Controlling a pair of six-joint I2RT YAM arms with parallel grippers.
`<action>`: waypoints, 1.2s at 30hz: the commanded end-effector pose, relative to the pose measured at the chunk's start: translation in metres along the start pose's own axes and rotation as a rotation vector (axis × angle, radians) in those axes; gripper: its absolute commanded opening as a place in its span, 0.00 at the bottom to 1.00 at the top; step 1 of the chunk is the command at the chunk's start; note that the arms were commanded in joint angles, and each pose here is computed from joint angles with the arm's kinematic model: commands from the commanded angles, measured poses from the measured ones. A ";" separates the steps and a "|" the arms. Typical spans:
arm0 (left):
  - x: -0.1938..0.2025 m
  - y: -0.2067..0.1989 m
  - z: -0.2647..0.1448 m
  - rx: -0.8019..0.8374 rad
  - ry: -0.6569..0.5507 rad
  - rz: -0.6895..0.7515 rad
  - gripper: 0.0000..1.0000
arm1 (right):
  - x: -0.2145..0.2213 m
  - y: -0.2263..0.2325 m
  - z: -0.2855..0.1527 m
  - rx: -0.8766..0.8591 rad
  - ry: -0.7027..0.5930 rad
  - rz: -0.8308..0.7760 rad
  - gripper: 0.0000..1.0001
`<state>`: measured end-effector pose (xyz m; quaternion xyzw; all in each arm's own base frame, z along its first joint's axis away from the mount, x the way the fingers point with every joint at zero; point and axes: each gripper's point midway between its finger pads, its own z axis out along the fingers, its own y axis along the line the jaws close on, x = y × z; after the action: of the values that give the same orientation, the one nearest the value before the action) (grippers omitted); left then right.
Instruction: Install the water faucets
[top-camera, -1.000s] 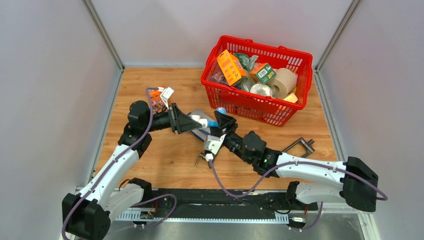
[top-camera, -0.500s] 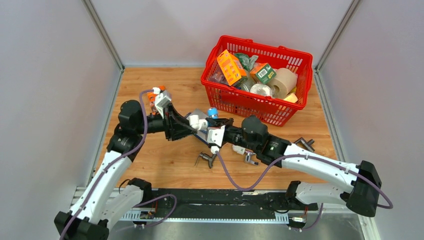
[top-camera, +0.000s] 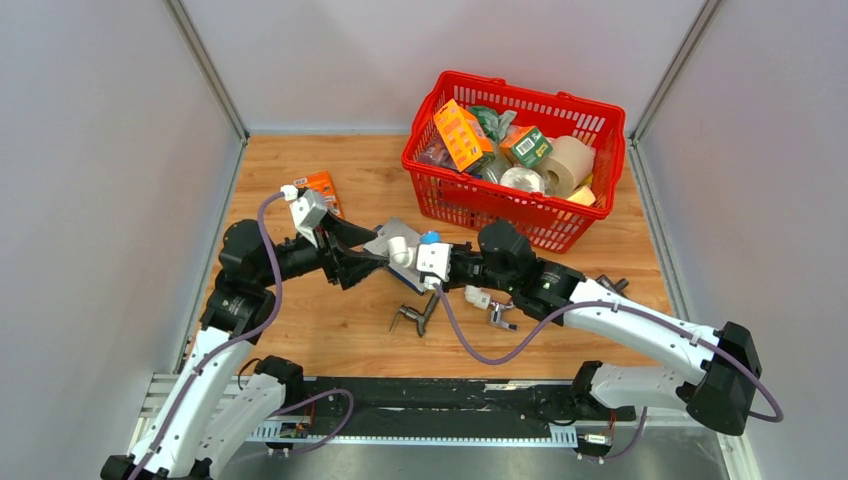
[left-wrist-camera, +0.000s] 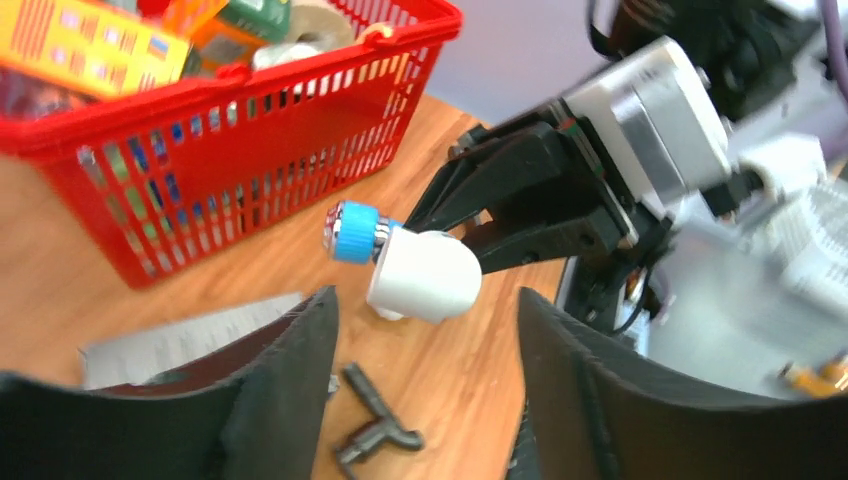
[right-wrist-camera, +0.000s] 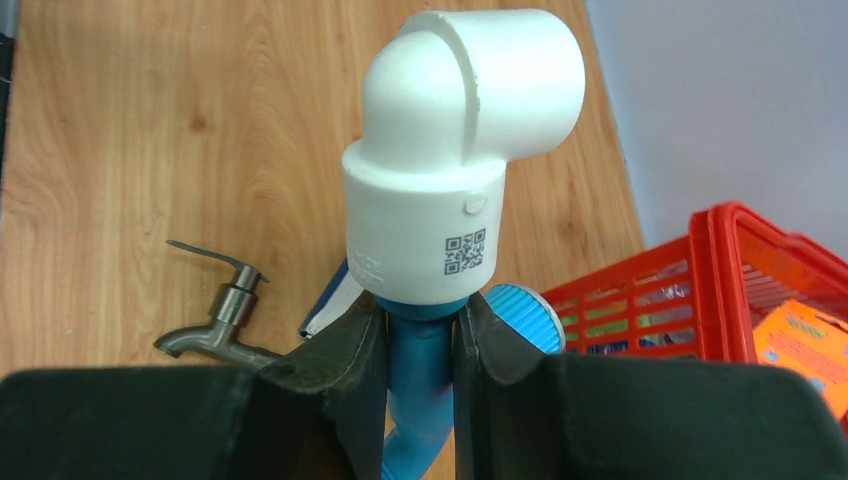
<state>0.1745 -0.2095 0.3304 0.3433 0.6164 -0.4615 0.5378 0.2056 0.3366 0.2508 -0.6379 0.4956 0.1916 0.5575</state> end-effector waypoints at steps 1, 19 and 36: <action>-0.005 0.028 0.000 -0.204 -0.106 -0.271 0.81 | 0.001 -0.035 0.000 0.215 -0.002 0.048 0.00; 0.040 0.062 0.028 -0.229 -0.161 -0.747 0.90 | 0.017 -0.027 0.038 0.337 0.114 -0.025 0.00; 0.089 0.149 -0.050 -0.775 -0.304 -0.682 0.00 | 0.044 -0.039 0.012 0.458 0.087 0.470 1.00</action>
<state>0.2541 -0.1725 0.2285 -0.0857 0.7409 -0.4802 0.4616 0.2467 0.3518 0.2042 -0.5022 0.6258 0.1139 0.5858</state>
